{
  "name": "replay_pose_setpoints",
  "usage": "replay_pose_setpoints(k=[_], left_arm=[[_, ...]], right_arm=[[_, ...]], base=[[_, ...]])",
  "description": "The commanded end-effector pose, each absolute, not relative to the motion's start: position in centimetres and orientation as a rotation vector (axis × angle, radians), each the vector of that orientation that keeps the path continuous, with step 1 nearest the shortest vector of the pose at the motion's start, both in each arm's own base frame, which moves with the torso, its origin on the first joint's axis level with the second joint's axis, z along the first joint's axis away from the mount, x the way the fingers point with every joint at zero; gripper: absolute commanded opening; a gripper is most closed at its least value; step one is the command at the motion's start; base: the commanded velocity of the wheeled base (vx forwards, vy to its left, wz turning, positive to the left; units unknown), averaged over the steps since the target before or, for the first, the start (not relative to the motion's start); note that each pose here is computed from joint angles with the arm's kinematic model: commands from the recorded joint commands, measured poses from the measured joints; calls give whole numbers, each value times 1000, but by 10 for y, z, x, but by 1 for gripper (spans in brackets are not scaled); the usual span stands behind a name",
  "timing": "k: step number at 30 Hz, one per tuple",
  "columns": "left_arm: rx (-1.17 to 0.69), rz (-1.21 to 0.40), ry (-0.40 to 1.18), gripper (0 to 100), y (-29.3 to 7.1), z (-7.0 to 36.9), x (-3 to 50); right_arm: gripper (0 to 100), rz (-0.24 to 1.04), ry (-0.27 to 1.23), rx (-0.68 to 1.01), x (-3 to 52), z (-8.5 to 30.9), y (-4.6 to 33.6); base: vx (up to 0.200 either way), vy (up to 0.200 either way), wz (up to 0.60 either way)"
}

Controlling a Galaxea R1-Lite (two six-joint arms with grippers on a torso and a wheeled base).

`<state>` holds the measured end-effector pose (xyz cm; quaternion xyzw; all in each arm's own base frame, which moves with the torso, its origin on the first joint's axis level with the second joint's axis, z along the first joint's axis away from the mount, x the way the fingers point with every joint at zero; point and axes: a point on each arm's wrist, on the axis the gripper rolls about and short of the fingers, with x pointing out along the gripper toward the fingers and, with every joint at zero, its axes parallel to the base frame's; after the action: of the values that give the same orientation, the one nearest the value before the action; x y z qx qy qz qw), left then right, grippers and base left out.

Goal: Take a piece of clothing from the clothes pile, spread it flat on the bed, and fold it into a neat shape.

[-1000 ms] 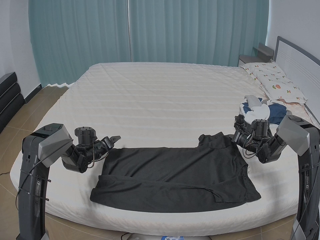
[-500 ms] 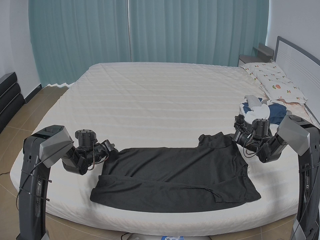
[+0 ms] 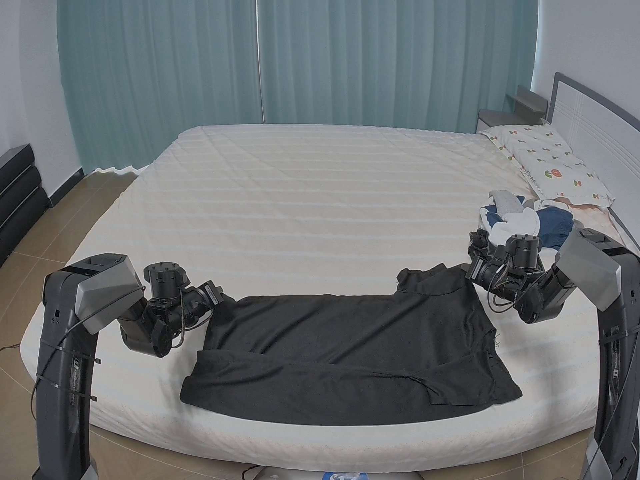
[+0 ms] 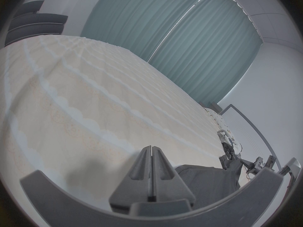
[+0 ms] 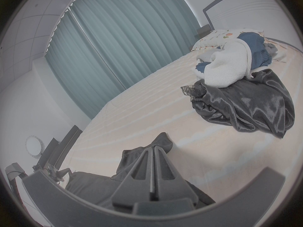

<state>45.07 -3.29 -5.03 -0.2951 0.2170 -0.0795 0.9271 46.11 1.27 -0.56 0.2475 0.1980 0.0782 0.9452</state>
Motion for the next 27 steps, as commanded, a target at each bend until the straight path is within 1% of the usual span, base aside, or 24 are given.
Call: replay_pose_setpoints(k=[1, 5, 10, 11, 17, 27], left_arm=[[-606, -160, 439, 0, -30, -42, 447], [-613, -141, 418, 0, -19, -35, 447], [-634, -142, 425, 0, -18, -39, 452], [-633, -149, 422, 100, -20, -38, 452], [-643, -232, 491, 100, -34, -42, 450], [-643, -238, 532, 100, -39, -52, 452]], right_arm=[[0, 160, 395, 504, 461, -3, 12], [0, 157, 389, 505, 461, -1, 9], [0, 154, 390, 506, 461, -2, 8], [0, 154, 388, 506, 462, -2, 8], [0, 160, 384, 504, 462, -3, 11], [0, 163, 384, 503, 462, -3, 12]], base=[[0, 0, 0], [0, 0, 0], [0, 0, 0], [0, 0, 0], [0, 0, 0], [0, 0, 0]])
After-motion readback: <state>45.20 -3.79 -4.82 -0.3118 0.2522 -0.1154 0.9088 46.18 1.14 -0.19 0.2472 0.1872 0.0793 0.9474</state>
